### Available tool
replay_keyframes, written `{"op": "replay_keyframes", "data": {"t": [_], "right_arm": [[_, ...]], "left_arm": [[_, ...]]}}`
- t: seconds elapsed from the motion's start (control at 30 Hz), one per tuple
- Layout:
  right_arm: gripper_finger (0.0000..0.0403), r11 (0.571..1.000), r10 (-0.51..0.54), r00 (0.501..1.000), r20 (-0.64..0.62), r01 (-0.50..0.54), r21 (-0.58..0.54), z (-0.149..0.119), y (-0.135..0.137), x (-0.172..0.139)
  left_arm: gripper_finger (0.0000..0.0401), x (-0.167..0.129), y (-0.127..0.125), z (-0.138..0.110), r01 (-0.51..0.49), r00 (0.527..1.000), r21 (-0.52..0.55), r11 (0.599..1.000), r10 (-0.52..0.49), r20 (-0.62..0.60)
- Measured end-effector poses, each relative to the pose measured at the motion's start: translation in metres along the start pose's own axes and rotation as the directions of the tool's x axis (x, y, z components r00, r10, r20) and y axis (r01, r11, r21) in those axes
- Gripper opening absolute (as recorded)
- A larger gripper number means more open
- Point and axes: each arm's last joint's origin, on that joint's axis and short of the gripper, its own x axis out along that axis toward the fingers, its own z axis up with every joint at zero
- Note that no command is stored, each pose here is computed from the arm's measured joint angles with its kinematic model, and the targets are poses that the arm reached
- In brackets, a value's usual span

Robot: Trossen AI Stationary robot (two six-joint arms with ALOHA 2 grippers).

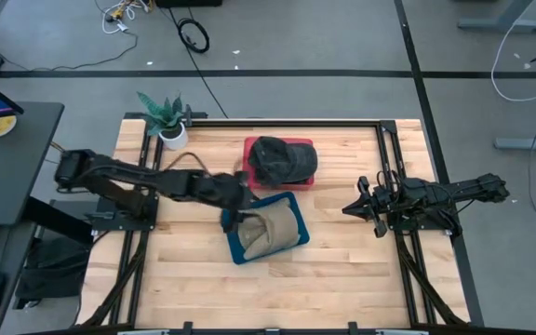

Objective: Pick & Place hat
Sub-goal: Return to Home Position

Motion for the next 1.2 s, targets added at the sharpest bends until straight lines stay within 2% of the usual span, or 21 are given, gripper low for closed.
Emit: {"op": "replay_keyframes", "data": {"t": [0.17,0.3,0.57,0.73,0.83,1.1,1.2], "right_arm": [[0.0027,1.000,0.000,1.000,0.000,0.000,0.000,0.000,0.000,0.000],[0.0027,1.000,0.000,1.000,0.000,0.000,0.000,0.000,0.000,0.000],[0.0027,1.000,0.000,1.000,0.000,0.000,0.000,0.000,0.000,0.000],[0.0027,1.000,0.000,1.000,0.000,0.000,0.000,0.000,0.000,0.000],[0.0027,1.000,0.000,1.000,0.000,0.000,0.000,0.000,0.000,0.000],[0.0027,1.000,0.000,1.000,0.000,0.000,0.000,0.000,0.000,0.000],[0.0027,1.000,0.000,1.000,0.000,0.000,0.000,0.000,0.000,0.000]], "left_arm": [[0.0206,-0.026,0.009,-0.037,-0.069,0.974,-0.088,0.994,0.087,0.209],[0.0206,-0.044,0.010,-0.066,-0.113,0.922,-0.138,0.984,0.156,0.353],[0.0206,-0.070,0.003,-0.113,-0.156,0.834,-0.189,0.969,0.232,0.501],[0.0206,-0.082,-0.003,-0.139,-0.209,0.753,-0.281,0.937,0.338,0.565],[0.0206,-0.086,-0.007,-0.153,-0.232,0.723,-0.300,0.925,0.370,0.583],[0.0206,-0.094,-0.008,-0.157,-0.271,0.708,-0.316,0.909,0.411,0.574],[0.0206,-0.096,-0.009,-0.159,-0.282,0.719,-0.301,0.911,0.408,0.563]]}}
